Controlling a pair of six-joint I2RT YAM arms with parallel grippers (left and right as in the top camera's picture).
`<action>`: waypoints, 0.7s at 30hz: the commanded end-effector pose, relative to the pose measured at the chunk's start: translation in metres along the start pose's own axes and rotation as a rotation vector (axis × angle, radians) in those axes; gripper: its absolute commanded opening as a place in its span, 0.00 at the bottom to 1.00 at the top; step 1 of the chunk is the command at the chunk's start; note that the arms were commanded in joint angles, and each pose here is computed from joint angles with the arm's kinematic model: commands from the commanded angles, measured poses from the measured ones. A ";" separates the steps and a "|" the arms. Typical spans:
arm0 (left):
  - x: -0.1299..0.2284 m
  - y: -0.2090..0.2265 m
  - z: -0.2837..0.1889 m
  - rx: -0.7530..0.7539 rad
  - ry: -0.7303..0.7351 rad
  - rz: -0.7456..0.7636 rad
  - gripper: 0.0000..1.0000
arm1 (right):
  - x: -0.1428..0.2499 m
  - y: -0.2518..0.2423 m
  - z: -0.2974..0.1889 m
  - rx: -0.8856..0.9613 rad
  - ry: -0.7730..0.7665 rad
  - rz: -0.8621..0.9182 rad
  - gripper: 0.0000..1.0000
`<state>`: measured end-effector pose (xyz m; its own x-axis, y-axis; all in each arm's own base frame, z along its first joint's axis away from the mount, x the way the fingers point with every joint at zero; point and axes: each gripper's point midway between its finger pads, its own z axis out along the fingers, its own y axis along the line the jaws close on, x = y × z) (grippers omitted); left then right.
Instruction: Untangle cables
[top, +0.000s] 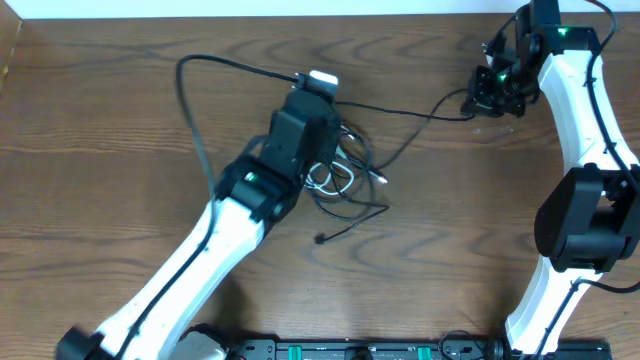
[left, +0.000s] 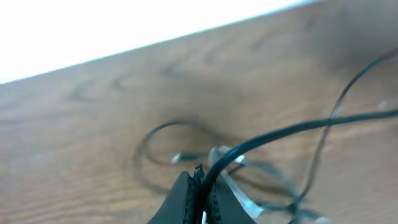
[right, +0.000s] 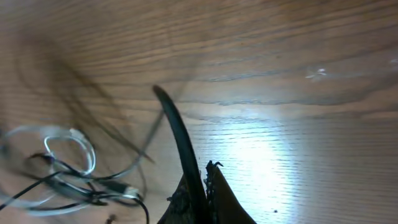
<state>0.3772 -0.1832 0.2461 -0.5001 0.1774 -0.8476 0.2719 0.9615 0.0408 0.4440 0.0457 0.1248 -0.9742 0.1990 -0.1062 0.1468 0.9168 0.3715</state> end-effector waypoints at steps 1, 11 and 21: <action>-0.040 0.046 -0.042 -0.170 -0.164 -0.091 0.08 | 0.001 -0.036 0.005 0.106 0.005 0.030 0.01; -0.115 0.054 -0.144 -0.061 -0.533 -0.214 0.07 | 0.009 -0.041 0.018 0.103 0.033 0.039 0.01; -0.058 0.028 -0.098 0.028 -0.253 -0.164 0.08 | 0.010 -0.037 0.018 0.080 0.036 0.028 0.01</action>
<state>0.3268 -0.1344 0.3766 -0.2254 -0.0624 -0.9723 0.2086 0.9717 -0.1108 0.4324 0.0176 0.0965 -0.9703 0.2326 -0.0660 0.2039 0.9338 0.2939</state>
